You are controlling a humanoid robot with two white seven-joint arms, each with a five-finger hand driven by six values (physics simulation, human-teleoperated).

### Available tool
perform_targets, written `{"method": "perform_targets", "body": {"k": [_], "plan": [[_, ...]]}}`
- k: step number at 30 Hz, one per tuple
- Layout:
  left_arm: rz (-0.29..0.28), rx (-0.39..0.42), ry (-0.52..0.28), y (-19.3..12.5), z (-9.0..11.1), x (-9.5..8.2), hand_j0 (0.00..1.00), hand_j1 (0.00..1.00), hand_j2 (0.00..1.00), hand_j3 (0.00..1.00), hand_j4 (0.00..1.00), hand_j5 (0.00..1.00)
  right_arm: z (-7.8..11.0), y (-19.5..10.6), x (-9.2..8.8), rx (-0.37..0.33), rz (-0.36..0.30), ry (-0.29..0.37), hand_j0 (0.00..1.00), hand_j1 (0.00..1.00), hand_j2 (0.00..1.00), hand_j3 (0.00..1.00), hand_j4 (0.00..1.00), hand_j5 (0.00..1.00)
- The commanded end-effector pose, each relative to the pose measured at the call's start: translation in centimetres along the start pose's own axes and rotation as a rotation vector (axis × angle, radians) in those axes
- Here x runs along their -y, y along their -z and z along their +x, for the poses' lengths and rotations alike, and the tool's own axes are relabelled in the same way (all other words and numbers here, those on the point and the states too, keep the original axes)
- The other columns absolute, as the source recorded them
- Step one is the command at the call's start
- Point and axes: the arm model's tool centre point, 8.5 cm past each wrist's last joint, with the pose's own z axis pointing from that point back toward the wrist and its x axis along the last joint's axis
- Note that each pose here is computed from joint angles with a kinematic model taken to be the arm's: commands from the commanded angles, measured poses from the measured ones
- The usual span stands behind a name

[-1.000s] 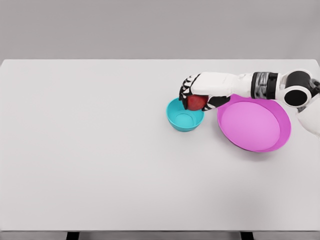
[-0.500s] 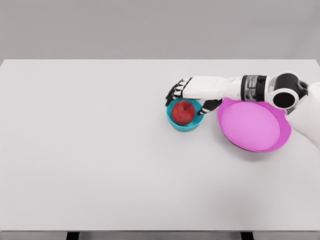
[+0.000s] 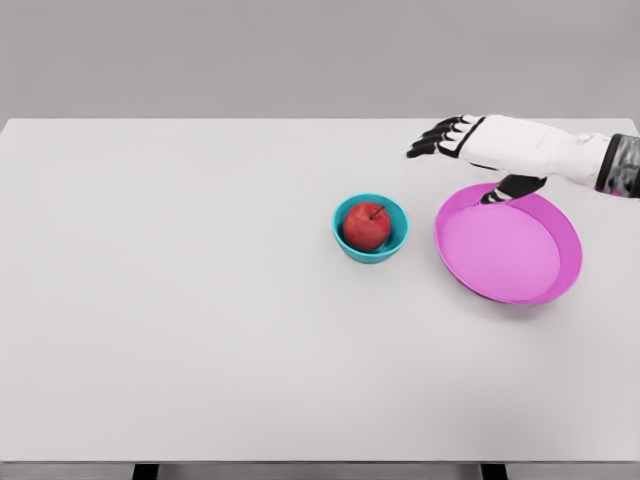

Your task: Put the apple from the pink plate into the blue bowl with your right arm

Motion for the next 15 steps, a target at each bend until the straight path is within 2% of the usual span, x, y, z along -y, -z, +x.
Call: {"method": "perform_targets", "body": {"k": [1,4,8,15], "plan": [[0.0,0.0,0.001,0.0,0.0,0.0,1.0,1.0,1.0,1.0,1.0,1.0,-2.2,-3.3,2.1,-0.092,-0.075,0.005,1.0,1.0,1.0,1.0,1.0,1.0],[0.0,0.0,0.0,0.0,0.0,0.0,1.0,1.0,1.0,1.0,1.0,1.0,-2.9,-4.9,-0.4,-0.137,-0.118,0.079,1.0,1.0,1.0,1.0,1.0,1.0],[0.0,0.0,0.001,0.0,0.0,0.0,1.0,1.0,1.0,1.0,1.0,1.0,-3.5,-6.3,-2.9,-0.177,-0.109,0.136,1.0,1.0,1.0,1.0,1.0,1.0],[0.0,0.001,0.0,0.0,0.0,0.0,1.0,1.0,1.0,1.0,1.0,1.0,-3.4,-6.3,-3.5,-0.179,-0.101,0.146,1.0,1.0,1.0,1.0,1.0,1.0]]}}
